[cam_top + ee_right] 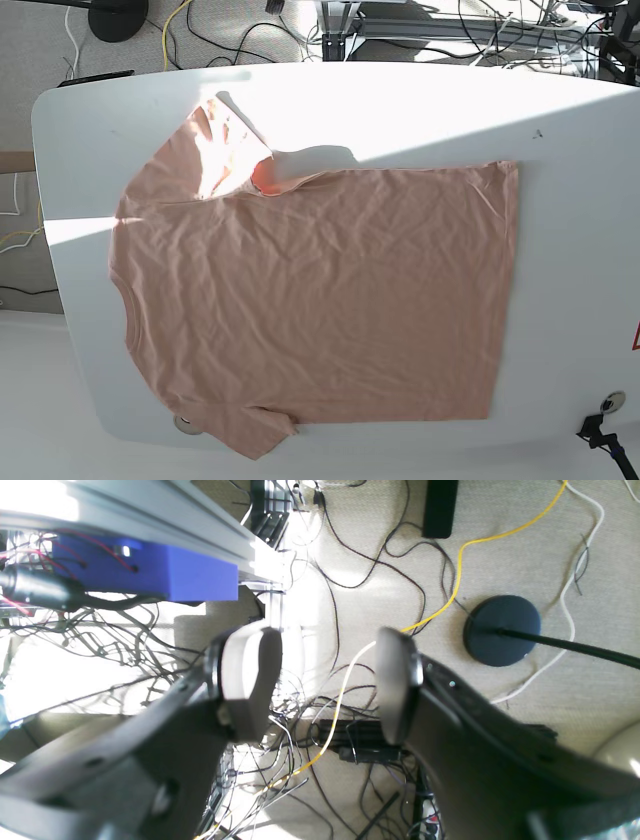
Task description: Fold the T-shirt properly
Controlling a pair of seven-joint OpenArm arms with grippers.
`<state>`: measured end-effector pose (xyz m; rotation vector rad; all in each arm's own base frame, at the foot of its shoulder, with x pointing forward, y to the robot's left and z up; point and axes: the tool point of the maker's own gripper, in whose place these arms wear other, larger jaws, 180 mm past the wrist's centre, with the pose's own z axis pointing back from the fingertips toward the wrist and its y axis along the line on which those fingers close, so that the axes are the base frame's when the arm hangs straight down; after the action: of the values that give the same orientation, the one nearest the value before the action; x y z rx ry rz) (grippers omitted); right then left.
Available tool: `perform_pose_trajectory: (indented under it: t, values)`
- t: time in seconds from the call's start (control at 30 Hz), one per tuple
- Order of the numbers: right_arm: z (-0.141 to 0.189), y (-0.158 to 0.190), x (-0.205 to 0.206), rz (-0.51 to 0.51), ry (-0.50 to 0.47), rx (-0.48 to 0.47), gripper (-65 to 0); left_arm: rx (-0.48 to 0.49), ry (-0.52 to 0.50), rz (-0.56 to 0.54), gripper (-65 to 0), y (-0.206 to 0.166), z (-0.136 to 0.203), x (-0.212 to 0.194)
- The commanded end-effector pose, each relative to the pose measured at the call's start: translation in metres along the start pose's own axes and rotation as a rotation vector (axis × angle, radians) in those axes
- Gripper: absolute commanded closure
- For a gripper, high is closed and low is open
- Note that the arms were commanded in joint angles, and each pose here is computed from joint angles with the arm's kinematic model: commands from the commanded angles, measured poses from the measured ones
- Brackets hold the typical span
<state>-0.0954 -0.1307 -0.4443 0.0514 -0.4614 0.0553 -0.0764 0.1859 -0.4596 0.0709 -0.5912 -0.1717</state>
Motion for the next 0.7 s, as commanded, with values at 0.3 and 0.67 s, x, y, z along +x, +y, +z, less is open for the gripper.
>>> perform_pose_trajectory:
  t: [0.3,0.67]
  values:
    - [0.030,0.000,0.116,0.022,-0.295,-0.006,-31.9,0.015,-0.309,-0.048,-19.7,0.009,0.038,0.126]
    - [0.014,-0.013,0.155,0.004,-0.414,-0.061,-31.9,0.073,-0.505,-0.091,-19.7,0.035,0.020,0.192]
